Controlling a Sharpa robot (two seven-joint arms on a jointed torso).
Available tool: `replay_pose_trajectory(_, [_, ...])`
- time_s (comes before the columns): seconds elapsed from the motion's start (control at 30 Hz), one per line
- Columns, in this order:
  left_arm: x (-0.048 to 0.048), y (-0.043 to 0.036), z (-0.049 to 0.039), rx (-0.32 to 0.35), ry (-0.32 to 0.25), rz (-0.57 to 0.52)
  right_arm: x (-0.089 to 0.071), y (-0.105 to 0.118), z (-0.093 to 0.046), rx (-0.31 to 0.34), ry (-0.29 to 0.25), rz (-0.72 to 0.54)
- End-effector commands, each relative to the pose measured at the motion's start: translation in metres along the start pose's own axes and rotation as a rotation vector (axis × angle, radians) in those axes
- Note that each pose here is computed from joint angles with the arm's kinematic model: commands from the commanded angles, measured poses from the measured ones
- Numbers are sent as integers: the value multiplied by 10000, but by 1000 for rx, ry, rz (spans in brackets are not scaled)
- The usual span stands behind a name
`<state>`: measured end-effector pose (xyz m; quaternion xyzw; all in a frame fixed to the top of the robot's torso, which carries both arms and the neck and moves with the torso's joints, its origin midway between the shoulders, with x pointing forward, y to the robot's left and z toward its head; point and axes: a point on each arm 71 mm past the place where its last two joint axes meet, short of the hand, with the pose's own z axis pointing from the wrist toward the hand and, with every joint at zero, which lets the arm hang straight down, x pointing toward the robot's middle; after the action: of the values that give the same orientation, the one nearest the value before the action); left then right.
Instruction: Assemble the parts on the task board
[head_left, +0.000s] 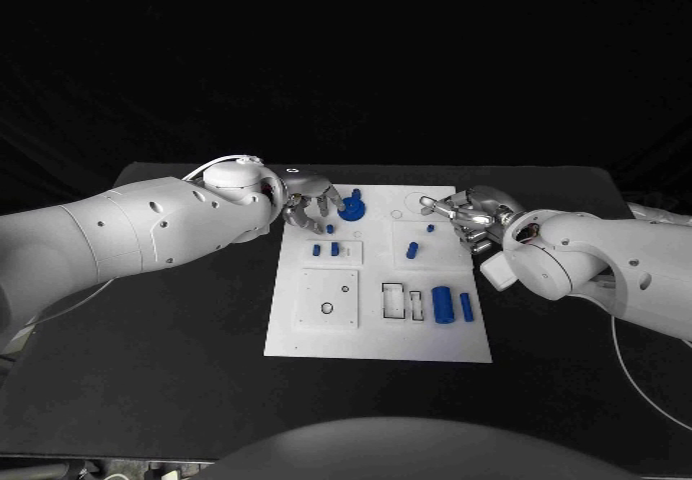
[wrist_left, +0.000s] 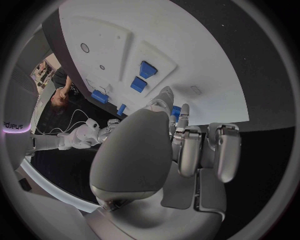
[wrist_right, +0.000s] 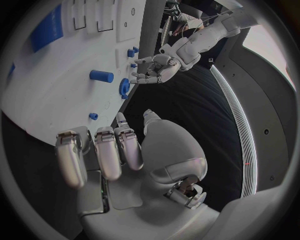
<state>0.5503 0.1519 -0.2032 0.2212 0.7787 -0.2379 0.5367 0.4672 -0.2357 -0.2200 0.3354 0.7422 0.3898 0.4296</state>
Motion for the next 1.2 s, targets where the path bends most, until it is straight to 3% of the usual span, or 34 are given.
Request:
replay_pose_trajectory(0.03, [-41,18,-31,15,-59,7,7,-7,-3,-4,10,-3])
replay_pose_trajectory(0.3, [-66,138,-215,59,-97,-14,-28,29,-20,-58,-35,-42])
replay_pose_trajectory(0.5, [-127,245,-375,88,-169,-124,-122,135,-26,-136,-83,-153])
replay_pose_trajectory(0.63, [-171,346,-492,74,-252,-262,-192,218,-11,-188,-114,-275])
replay_pose_trajectory(0.77, [-231,411,-619,58,-387,-416,-241,284,18,-242,-138,-437])
replay_pose_trajectory(1.03, [-295,373,-765,30,-611,-765,-265,317,70,-303,-130,-775])
replay_pose_trajectory(1.2, [-273,312,-774,2,-681,-962,-256,300,112,-285,-118,-924])
